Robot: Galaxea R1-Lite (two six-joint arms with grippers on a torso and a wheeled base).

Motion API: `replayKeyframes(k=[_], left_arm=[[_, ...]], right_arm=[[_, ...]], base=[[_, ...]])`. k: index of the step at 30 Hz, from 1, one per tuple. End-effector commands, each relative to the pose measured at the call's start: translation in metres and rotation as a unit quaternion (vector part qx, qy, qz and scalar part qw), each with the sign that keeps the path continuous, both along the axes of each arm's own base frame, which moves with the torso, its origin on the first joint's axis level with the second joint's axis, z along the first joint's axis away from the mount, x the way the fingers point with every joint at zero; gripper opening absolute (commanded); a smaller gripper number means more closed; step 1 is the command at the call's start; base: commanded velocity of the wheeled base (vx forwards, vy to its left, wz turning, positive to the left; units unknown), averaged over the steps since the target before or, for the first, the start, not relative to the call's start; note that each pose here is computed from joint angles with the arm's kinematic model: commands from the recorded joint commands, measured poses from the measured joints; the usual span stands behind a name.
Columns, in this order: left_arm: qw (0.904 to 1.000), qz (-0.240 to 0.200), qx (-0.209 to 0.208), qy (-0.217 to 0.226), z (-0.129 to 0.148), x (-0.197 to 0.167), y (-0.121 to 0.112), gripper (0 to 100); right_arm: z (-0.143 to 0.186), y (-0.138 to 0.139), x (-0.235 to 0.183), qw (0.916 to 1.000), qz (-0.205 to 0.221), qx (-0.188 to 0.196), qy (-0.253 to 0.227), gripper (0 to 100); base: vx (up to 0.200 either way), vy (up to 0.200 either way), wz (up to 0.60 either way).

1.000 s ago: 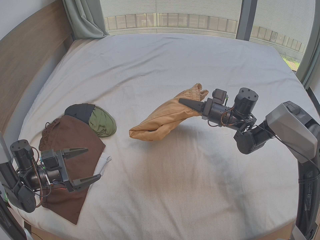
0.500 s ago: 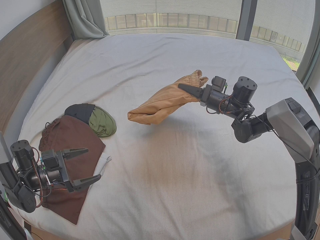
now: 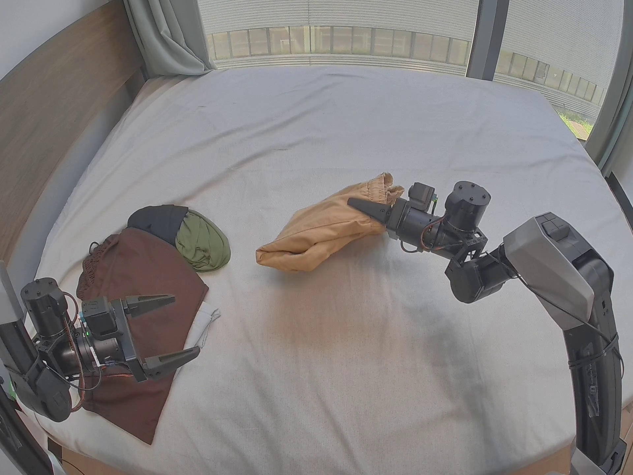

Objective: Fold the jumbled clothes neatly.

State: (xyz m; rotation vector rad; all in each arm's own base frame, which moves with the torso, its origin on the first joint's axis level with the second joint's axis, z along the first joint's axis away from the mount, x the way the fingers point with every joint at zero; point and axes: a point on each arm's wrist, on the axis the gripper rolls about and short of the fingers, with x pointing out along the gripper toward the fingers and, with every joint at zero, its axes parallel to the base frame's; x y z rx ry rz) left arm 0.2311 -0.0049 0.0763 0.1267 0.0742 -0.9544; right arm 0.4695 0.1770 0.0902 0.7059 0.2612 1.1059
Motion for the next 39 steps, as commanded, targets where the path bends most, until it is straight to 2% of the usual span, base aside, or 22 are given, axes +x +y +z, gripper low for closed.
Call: replayKeyframes(k=[1,12,22,37,38,39], left_arm=[[1.0,0.0,0.0,0.001,0.0,0.0,0.0,100],[1.0,0.0,0.0,-0.001,0.0,-0.001,0.0,100],[1.0,0.0,0.0,-0.004,0.002,-0.001,0.0,100],[1.0,-0.001,0.0,-0.003,0.001,0.0,0.0,100],[1.0,0.0,0.0,-0.004,0.001,0.0,0.0,100],[1.0,-0.001,0.0,-0.004,0.001,0.0,0.0,100]], right_arm=[[-0.02,-0.005,-0.009,0.9996,-0.003,-0.01,0.027,0],[-0.061,-0.027,-0.035,0.9988,-0.016,-0.015,0.044,0],[-0.101,-0.031,-0.04,0.9975,-0.018,-0.021,0.066,0],[-0.12,-0.034,-0.046,0.9961,-0.021,-0.031,0.08,0],[-0.121,-0.035,-0.046,0.9961,-0.022,-0.032,0.079,100],[-0.122,-0.035,-0.046,0.996,-0.022,-0.033,0.079,100]], base=[[0.0,0.0,0.0],[0.0,0.0,0.0],[0.0,0.0,0.0],[0.0,0.0,0.0],[0.0,0.0,0.0],[0.0,0.0,0.0]])
